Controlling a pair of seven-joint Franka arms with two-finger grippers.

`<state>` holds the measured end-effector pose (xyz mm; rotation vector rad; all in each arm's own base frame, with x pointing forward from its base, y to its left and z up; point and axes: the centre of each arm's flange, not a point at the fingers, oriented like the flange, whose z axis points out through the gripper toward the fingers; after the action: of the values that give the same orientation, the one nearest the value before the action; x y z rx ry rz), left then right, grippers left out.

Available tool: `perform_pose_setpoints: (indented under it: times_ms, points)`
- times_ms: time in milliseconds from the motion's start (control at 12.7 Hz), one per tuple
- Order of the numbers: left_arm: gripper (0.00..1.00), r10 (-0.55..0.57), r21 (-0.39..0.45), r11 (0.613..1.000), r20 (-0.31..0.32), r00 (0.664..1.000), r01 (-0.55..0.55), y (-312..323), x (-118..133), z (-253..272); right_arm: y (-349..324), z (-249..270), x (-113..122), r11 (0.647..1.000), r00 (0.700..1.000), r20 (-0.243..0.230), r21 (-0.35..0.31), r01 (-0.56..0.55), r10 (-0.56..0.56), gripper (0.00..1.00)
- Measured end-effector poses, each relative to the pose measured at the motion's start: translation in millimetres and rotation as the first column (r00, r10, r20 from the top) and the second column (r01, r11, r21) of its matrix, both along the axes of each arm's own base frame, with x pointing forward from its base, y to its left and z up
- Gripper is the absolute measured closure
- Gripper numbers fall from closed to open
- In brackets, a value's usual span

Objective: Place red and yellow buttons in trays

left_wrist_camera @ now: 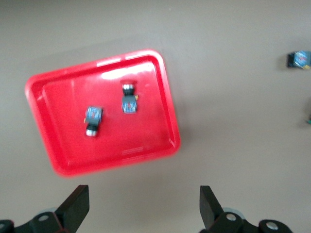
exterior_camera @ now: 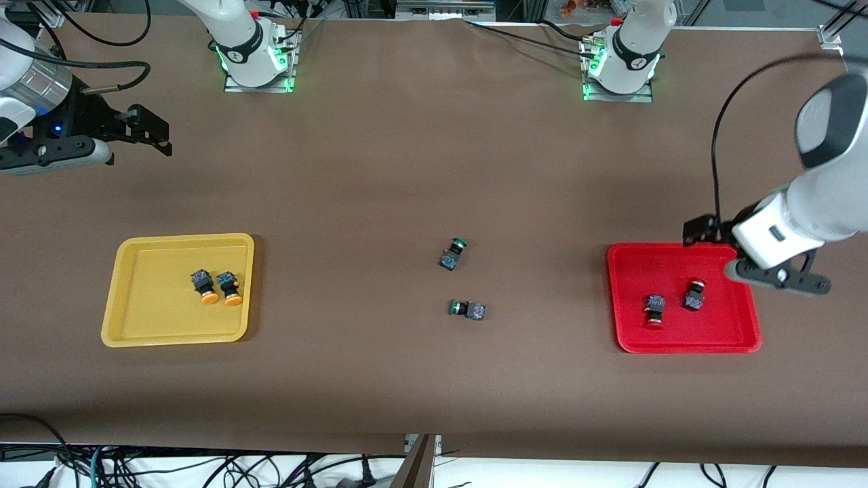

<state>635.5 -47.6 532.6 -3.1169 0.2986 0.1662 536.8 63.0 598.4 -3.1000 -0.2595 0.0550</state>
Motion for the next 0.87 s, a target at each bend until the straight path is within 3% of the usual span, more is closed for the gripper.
perform_pose_setpoints:
  times_ms: [158, 394, 552, 867]
  points:
    - [0.0, 0.06, 0.052, 0.997, 0.034, 0.998, -0.062, -15.9, -20.6, 46.8, 1.3, -0.2, 0.0, 1.0, 1.0, 0.0, 0.0, -0.002, 0.002, 0.0]
    - [0.0, 0.194, -0.035, 0.981, 0.069, 0.979, -0.192, 3.1, -39.0, 74.6, 2.2, -5.4, 2.8, 1.0, 1.0, -0.008, -0.002, -0.001, 0.001, 0.0]
    - [0.0, 0.205, -0.005, 0.979, 0.106, 0.973, -0.206, 12.5, -49.2, 69.6, 2.4, -7.8, 5.4, 1.0, 1.0, -0.004, -0.002, 0.001, -0.001, 0.0]
    - [0.0, 0.179, 0.027, 0.983, 0.101, 0.979, -0.182, -0.6, -66.9, 60.8, 2.9, -8.1, 7.8, 1.0, 1.0, 0.001, -0.002, 0.001, -0.001, 0.0]
